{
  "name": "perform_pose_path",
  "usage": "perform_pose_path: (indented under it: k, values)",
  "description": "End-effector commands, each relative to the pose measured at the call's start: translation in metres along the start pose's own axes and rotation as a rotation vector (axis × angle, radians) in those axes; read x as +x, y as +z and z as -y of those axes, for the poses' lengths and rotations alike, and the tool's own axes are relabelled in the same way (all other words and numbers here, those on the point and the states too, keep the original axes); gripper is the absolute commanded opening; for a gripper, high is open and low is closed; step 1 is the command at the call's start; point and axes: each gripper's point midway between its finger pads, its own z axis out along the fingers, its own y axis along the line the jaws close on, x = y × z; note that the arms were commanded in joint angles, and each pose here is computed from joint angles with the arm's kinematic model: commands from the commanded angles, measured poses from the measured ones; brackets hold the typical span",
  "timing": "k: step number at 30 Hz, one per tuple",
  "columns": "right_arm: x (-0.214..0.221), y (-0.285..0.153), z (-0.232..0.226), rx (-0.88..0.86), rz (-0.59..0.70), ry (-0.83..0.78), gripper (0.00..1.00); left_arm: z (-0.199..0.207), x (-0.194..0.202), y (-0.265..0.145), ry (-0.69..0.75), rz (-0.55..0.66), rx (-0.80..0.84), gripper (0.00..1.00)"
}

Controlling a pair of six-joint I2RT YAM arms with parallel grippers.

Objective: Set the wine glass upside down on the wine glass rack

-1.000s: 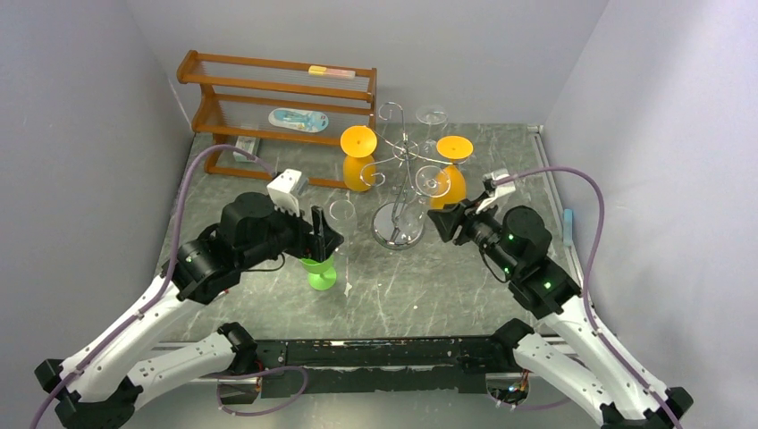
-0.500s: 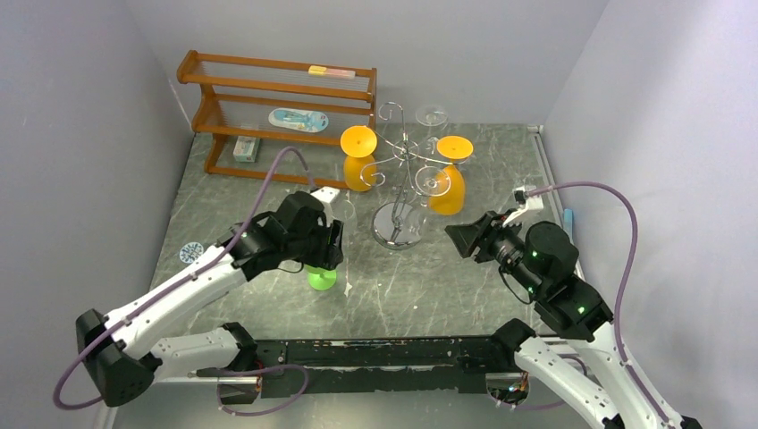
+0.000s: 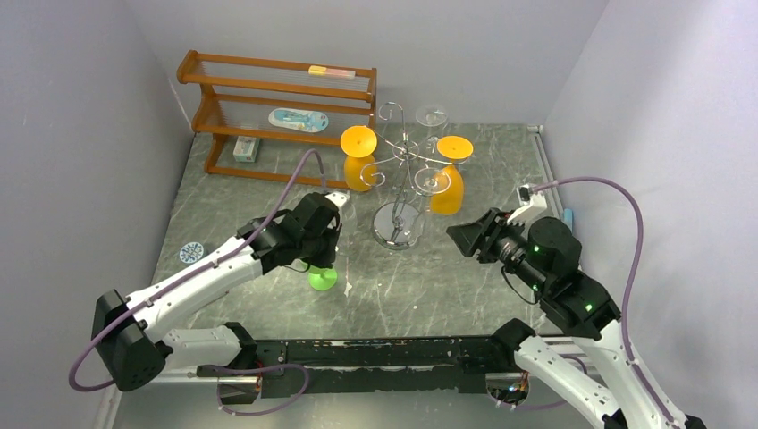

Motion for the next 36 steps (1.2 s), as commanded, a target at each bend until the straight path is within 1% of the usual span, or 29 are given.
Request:
perform_pose_path:
  k: [1, 4, 7, 10, 14, 20, 23, 25, 28, 32, 36]
  values:
    - [-0.02, -0.012, -0.009, 0.004, 0.032, 0.019, 0.5, -0.005, -0.001, -0.006, 0.029, 0.007, -0.029, 0.05]
    - [-0.038, -0.018, -0.018, 0.003, 0.068, 0.014, 0.5, -0.015, -0.015, -0.026, 0.022, 0.054, -0.083, 0.05]
    - [-0.055, -0.022, -0.029, -0.02, 0.106, 0.011, 0.5, -0.031, -0.033, -0.059, -0.007, 0.126, -0.175, 0.05]
    - [-0.069, -0.024, -0.046, -0.076, 0.128, 0.015, 0.5, -0.041, -0.06, -0.101, -0.042, 0.24, -0.221, 0.05]
    - [-0.082, -0.023, -0.067, -0.155, 0.146, 0.027, 0.51, -0.042, -0.097, -0.163, -0.104, 0.419, -0.204, 0.05]
    - [-0.095, -0.021, -0.1, -0.303, 0.173, 0.043, 0.54, -0.03, -0.152, -0.263, -0.237, 0.802, -0.021, 0.05]
    - [-0.102, -0.019, -0.114, -0.365, 0.183, 0.047, 0.56, -0.027, -0.167, -0.307, -0.311, 0.98, 0.086, 0.05]
    - [-0.107, -0.017, -0.122, -0.406, 0.199, 0.054, 0.57, -0.025, -0.174, -0.331, -0.356, 1.08, 0.153, 0.05]
    - [-0.111, -0.014, -0.138, -0.509, 0.228, 0.086, 0.57, -0.018, -0.182, -0.352, -0.42, 1.199, 0.271, 0.05]
    - [-0.12, -0.01, -0.158, -0.629, 0.26, 0.134, 0.57, -0.003, -0.192, -0.371, -0.485, 1.327, 0.458, 0.05]
    - [-0.133, -0.005, -0.172, -0.701, 0.294, 0.182, 0.57, 0.019, -0.2, -0.381, -0.504, 1.428, 0.676, 0.05]
